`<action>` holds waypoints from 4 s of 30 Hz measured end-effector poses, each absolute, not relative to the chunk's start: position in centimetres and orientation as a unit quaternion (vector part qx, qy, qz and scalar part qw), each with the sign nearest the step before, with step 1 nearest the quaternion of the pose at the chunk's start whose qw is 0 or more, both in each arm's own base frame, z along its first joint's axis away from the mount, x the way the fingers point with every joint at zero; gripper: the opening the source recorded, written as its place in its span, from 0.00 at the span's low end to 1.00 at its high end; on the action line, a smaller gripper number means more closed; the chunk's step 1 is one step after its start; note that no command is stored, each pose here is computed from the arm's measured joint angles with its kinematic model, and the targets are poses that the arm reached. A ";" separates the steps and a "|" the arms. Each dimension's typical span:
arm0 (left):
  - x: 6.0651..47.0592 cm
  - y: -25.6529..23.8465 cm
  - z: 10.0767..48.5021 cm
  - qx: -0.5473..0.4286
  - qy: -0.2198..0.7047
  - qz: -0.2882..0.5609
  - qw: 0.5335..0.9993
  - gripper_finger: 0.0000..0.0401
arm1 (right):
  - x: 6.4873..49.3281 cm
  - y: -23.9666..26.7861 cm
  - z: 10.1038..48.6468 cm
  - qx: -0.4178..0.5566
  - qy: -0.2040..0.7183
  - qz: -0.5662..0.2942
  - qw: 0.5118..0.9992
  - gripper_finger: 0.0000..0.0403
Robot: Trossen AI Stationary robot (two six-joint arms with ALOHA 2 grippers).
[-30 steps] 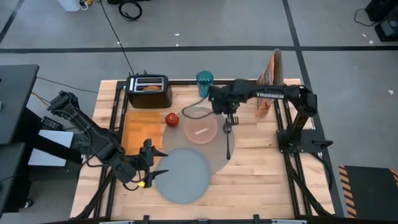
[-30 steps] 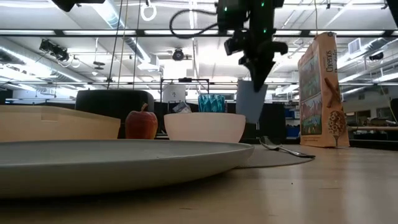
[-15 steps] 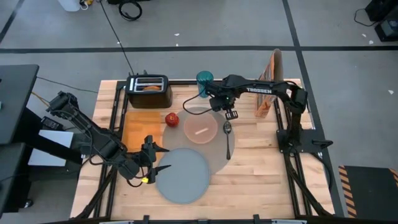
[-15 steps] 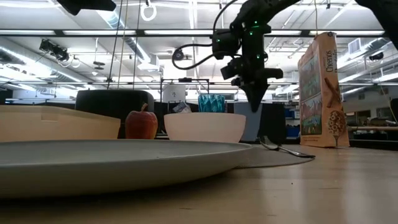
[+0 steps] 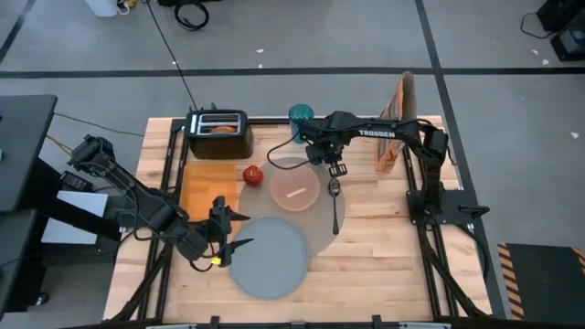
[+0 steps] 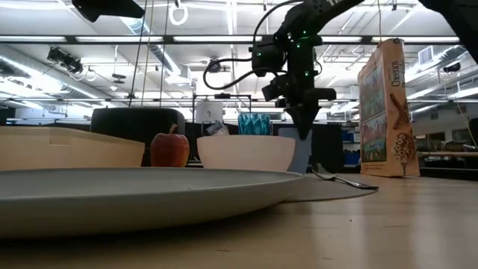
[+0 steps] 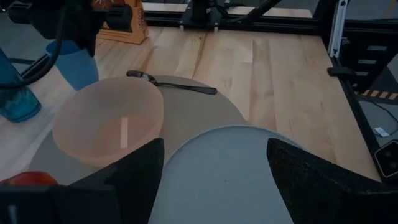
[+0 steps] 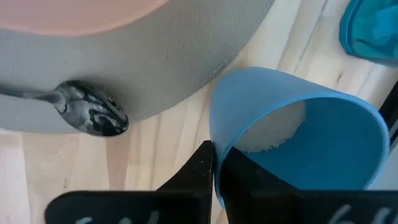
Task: Arrange a breakfast setting
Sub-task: Put the blue cup on the top right of the gray placemat on the table, then put the bagel on the blue plate on the gray placemat
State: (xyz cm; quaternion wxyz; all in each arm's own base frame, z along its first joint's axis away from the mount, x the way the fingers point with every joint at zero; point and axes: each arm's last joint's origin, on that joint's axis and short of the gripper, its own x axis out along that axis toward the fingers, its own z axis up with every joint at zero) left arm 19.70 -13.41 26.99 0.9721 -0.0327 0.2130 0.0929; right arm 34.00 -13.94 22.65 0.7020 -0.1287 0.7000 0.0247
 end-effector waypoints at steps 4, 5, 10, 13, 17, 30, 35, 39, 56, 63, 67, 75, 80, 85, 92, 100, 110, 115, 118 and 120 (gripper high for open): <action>19.7 -13.4 27.0 -0.032 0.213 0.093 0.972 0.72 | 34.0 -13.9 22.7 -0.125 0.698 0.026 0.704 0.10; 19.7 -13.4 27.0 -0.033 0.213 0.093 0.972 0.72 | 34.0 -13.9 22.7 -0.125 0.697 0.026 0.705 0.10; 19.7 -13.4 27.0 -0.031 0.213 0.093 0.972 0.72 | 34.2 -13.8 22.7 -0.123 0.697 0.017 0.707 0.10; 19.7 -13.4 27.0 -0.029 0.213 0.092 0.972 0.72 | 34.3 -13.9 22.7 -0.122 0.692 0.009 0.712 0.11; 19.7 -13.4 27.0 -0.029 0.213 0.092 0.972 0.72 | 34.4 -13.9 22.7 -0.116 0.688 -0.001 0.716 0.15; 19.7 -13.4 27.0 -0.020 0.214 0.091 0.972 0.72 | 34.4 -13.6 22.7 -0.106 0.697 -0.041 0.708 0.19; 19.7 -13.4 27.0 -0.020 0.214 0.091 0.972 0.72 | 34.5 -13.3 22.7 -0.109 0.696 -0.037 0.709 0.19; 19.7 -13.4 27.0 -0.020 0.214 0.091 0.972 0.72 | 34.6 -13.3 22.7 -0.103 0.693 -0.045 0.712 0.19; 19.7 -13.4 27.0 -0.016 0.214 0.090 0.972 0.72 | 34.6 -13.2 23.0 -0.066 0.691 -0.065 0.717 0.19; 19.7 -13.4 27.0 -0.007 0.215 0.088 0.973 0.72 | 34.3 -13.1 23.6 -0.046 0.684 -0.087 0.722 0.19; 19.7 -13.4 27.0 -0.006 0.215 0.088 0.973 0.72 | 34.0 -12.9 24.4 -0.039 0.676 -0.095 0.730 0.19; 19.7 -13.4 27.0 -0.002 0.216 0.084 0.973 0.72 | 33.1 -11.8 27.0 -0.050 0.648 -0.097 0.754 0.19; 19.7 -13.6 26.9 -0.005 0.223 0.069 0.972 0.72 | 32.2 -10.0 29.5 -0.035 0.613 -0.094 0.783 0.19; 19.7 -13.6 26.9 -0.002 0.227 0.055 0.972 0.72 | 31.3 -6.3 32.3 -0.002 0.565 -0.058 0.823 0.19; 21.0 -11.6 27.5 0.014 0.214 0.118 0.970 0.72 | 31.3 1.3 34.9 -0.040 0.480 0.021 0.876 0.19; 23.0 -4.4 32.0 0.043 0.275 0.150 0.949 0.72 | 32.1 9.5 33.4 -0.091 0.435 0.111 0.889 0.18; 19.2 9.3 33.3 -0.014 0.460 0.274 0.845 0.72 | 30.5 14.3 26.9 -0.080 0.438 0.156 0.882 0.18; 16.9 15.0 34.2 -0.037 0.507 0.318 0.800 0.72 | 30.9 14.2 25.6 -0.075 0.406 0.159 0.897 0.18; 17.0 17.5 34.3 -0.055 0.529 0.308 0.789 0.72 | 31.2 13.7 25.1 -0.087 0.393 0.160 0.902 0.18; 17.2 18.8 33.9 -0.053 0.558 0.290 0.776 0.72 | 31.5 13.2 25.2 -0.091 0.383 0.158 0.905 0.18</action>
